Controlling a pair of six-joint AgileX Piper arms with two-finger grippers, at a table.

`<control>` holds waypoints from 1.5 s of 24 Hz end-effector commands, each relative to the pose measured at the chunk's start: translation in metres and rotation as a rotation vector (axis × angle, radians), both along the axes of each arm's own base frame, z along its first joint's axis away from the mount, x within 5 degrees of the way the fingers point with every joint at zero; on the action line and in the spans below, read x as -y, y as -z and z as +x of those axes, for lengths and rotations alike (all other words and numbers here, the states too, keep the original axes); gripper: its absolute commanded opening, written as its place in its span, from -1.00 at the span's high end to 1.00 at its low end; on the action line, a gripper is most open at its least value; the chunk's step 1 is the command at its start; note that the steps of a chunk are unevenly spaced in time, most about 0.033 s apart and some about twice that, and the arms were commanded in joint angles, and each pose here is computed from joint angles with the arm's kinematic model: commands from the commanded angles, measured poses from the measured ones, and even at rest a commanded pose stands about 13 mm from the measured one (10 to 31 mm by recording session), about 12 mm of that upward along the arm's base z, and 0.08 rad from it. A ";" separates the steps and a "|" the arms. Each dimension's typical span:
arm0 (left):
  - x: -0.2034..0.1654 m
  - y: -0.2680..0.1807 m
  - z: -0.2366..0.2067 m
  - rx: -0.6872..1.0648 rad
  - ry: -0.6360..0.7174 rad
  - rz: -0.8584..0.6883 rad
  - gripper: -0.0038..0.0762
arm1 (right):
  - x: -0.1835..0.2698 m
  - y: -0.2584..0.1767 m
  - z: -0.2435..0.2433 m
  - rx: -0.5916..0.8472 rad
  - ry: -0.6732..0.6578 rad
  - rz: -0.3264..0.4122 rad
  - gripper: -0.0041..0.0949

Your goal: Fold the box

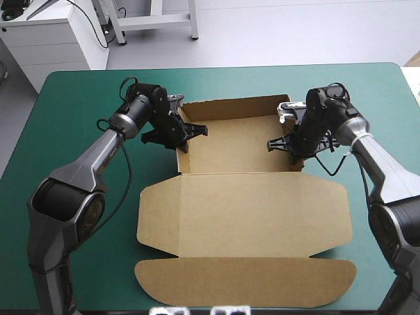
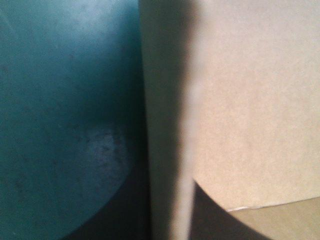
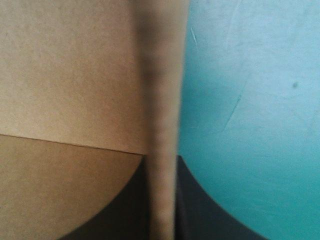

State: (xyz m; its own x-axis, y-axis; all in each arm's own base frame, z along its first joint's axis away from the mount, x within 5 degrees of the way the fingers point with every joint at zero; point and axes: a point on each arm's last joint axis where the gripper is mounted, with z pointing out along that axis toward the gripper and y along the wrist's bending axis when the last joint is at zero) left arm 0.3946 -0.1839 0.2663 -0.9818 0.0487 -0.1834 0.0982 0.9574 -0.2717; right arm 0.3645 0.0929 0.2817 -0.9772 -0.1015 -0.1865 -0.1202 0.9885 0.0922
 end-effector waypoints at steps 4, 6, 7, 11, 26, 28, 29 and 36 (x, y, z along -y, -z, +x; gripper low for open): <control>0.017 -0.017 -0.011 0.080 0.104 0.060 0.92 | 0.000 -0.011 0.003 0.066 -0.022 0.030 0.95; 0.020 -0.017 -0.012 0.085 0.111 0.067 0.92 | -0.008 -0.009 0.003 0.069 -0.042 0.026 0.94; 0.020 -0.017 -0.012 0.086 0.108 0.063 0.92 | -0.009 -0.007 0.004 0.065 -0.046 0.023 0.95; 0.019 -0.016 -0.014 0.058 0.114 0.074 0.92 | -0.014 -0.006 0.005 0.069 -0.053 0.030 0.95; 0.019 -0.015 -0.019 0.010 0.148 0.076 0.51 | -0.018 -0.007 0.008 0.104 -0.047 0.066 0.94; 0.019 -0.015 -0.019 0.010 0.148 0.076 0.28 | -0.019 -0.007 0.009 0.110 -0.044 0.078 0.94; 0.019 -0.015 -0.019 0.010 0.148 0.076 0.15 | -0.020 -0.007 0.009 0.112 -0.050 0.085 0.94; 0.020 -0.015 -0.019 0.006 0.143 0.069 -0.30 | -0.021 -0.007 0.009 0.109 -0.058 0.094 0.65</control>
State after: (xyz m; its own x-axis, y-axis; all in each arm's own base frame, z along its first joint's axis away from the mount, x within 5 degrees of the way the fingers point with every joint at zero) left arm 0.3884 -0.2032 0.2538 -0.9651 0.1939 -0.1758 0.2245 0.9586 -0.1752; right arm 0.3771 0.1065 0.2616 -0.9662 -0.1419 -0.2152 -0.1675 0.9801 0.1060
